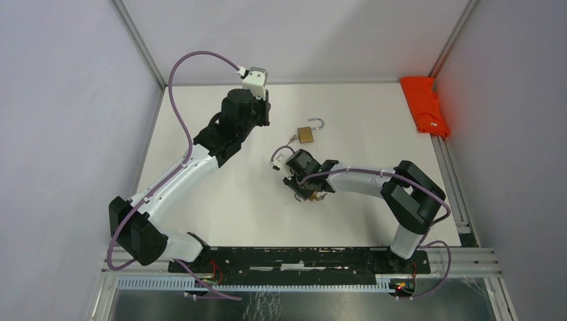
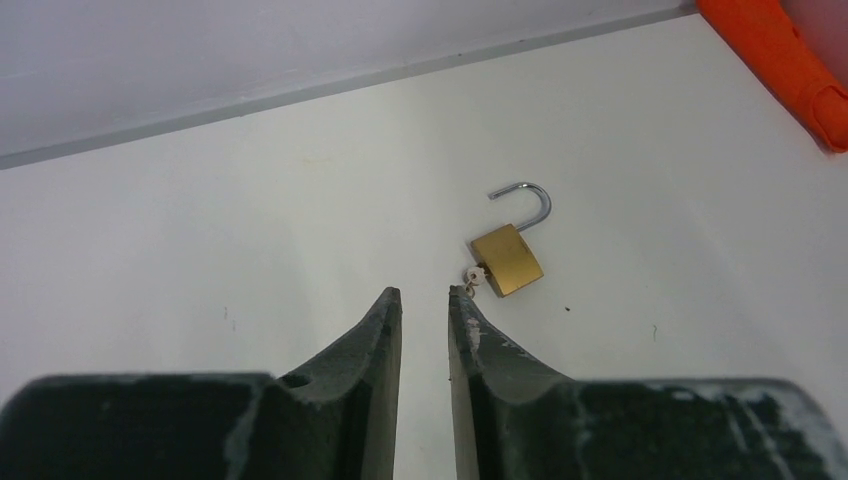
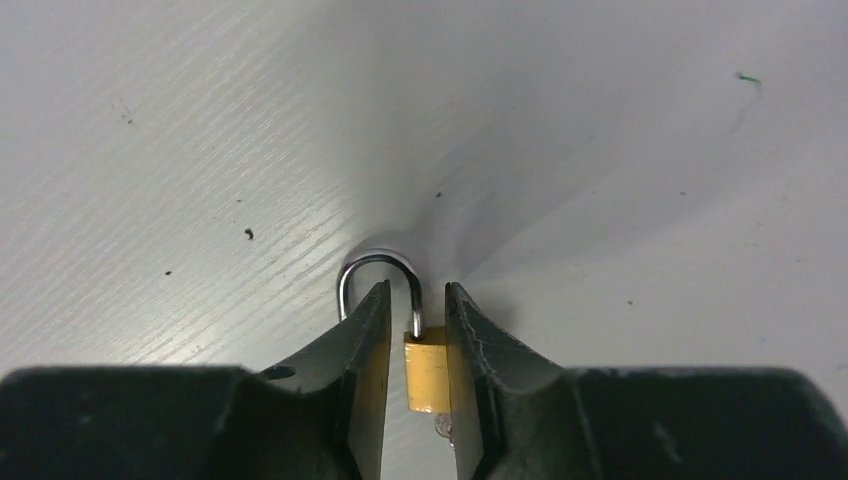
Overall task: Unlock with the key
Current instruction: Adjust the lock at the center of the board, then reset both arms
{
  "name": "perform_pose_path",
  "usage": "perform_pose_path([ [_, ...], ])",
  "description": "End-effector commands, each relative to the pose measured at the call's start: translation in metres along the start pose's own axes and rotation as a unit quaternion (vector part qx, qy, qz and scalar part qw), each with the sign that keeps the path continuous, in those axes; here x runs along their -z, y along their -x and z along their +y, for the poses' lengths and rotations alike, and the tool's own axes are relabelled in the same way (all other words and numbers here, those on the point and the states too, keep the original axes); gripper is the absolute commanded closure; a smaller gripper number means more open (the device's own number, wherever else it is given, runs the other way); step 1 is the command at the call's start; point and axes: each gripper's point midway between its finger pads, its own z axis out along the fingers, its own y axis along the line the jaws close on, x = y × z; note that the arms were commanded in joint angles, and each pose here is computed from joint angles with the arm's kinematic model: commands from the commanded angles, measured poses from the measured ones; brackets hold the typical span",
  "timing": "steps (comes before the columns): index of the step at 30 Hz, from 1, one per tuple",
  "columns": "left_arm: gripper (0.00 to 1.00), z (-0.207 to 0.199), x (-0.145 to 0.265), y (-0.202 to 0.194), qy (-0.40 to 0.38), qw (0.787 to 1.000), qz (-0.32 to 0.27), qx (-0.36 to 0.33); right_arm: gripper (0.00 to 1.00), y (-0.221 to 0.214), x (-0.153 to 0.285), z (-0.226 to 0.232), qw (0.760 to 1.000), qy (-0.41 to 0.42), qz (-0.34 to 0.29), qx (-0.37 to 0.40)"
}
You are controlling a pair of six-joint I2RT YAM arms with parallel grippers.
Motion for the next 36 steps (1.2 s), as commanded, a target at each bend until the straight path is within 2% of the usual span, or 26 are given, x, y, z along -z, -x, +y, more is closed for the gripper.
perform_pose_path([
  [1, 0.67, 0.003, 0.0, 0.013, 0.012, 0.999, -0.018, 0.025, 0.67, 0.048, 0.033, -0.024, 0.994, -0.047, -0.09, -0.051],
  [8, 0.65, 0.003, 0.004, 0.02, 0.011, 0.999, -0.025, 0.034, 0.62, 0.094, 0.103, -0.085, 0.963, -0.117, -0.194, -0.148],
  [11, 0.64, 0.005, 0.007, 0.023, 0.015, 0.999, -0.029, 0.035, 0.62, 0.087, 0.124, -0.125, 0.949, -0.159, -0.194, -0.193],
  [18, 0.63, 0.01, 0.014, 0.027, 0.025, 0.998, -0.035, 0.036, 0.6, 0.075, 0.161, -0.179, 0.919, -0.274, -0.202, -0.2],
  [22, 0.63, 0.012, 0.017, 0.029, 0.028, 0.998, -0.036, 0.036, 0.6, 0.067, 0.165, -0.191, 0.908, -0.307, -0.189, -0.212],
  [30, 0.62, 0.014, 0.019, 0.029, 0.033, 0.998, -0.037, 0.036, 0.61, 0.057, 0.157, -0.189, 0.91, -0.303, -0.181, -0.218],
  [36, 0.61, 0.015, 0.019, 0.029, 0.034, 0.998, -0.037, 0.035, 0.66, 0.056, 0.152, -0.185, 0.913, -0.291, -0.187, -0.218],
])
